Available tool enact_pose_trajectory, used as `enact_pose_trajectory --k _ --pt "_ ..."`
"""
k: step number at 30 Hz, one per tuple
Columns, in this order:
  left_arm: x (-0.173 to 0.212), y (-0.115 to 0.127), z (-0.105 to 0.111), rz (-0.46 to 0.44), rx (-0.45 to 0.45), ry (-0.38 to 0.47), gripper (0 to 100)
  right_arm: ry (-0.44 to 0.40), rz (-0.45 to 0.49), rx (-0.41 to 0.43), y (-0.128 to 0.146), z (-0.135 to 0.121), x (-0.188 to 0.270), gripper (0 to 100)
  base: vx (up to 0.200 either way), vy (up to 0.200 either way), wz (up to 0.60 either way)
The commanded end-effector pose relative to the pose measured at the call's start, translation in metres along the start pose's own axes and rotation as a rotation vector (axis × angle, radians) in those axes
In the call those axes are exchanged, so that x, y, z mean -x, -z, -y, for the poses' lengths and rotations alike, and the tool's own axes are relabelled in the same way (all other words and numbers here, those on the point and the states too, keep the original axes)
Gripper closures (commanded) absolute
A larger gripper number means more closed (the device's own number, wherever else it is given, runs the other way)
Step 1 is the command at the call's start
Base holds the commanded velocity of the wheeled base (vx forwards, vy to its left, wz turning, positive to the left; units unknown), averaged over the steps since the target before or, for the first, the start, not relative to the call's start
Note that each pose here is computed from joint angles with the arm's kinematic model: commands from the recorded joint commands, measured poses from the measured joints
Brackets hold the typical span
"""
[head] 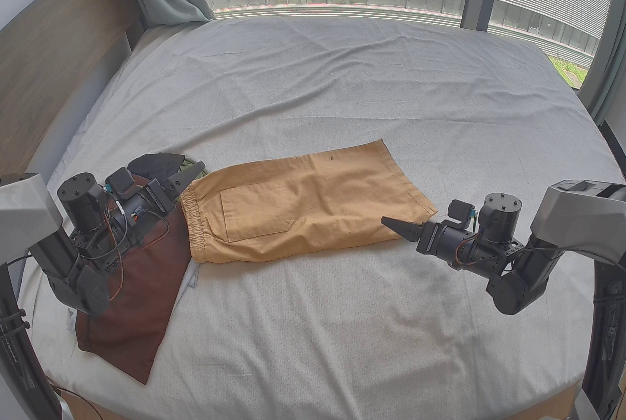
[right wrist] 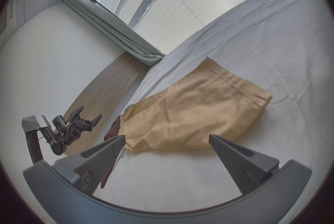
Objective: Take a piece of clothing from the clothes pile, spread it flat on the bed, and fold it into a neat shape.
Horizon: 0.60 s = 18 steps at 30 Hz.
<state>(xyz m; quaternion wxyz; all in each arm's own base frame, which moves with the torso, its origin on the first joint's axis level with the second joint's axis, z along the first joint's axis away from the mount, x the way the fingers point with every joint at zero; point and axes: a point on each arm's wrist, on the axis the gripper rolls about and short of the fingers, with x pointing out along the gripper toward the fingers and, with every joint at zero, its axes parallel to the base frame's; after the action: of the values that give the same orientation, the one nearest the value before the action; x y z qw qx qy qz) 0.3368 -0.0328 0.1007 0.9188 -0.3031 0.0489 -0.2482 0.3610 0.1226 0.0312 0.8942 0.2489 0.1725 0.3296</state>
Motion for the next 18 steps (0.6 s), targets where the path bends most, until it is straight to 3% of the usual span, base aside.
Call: enact_pose_trajectory --k 1,18 --pt "0.003 -0.002 0.009 0.002 -0.029 0.017 0 0.027 -0.047 -0.026 0.02 0.014 -0.003 0 0.0 0.0 0.0" --pt "0.003 -0.002 0.009 0.002 -0.058 0.017 0 0.04 -0.062 -0.035 0.035 0.033 -0.018 0 0.0 0.0 0.0"
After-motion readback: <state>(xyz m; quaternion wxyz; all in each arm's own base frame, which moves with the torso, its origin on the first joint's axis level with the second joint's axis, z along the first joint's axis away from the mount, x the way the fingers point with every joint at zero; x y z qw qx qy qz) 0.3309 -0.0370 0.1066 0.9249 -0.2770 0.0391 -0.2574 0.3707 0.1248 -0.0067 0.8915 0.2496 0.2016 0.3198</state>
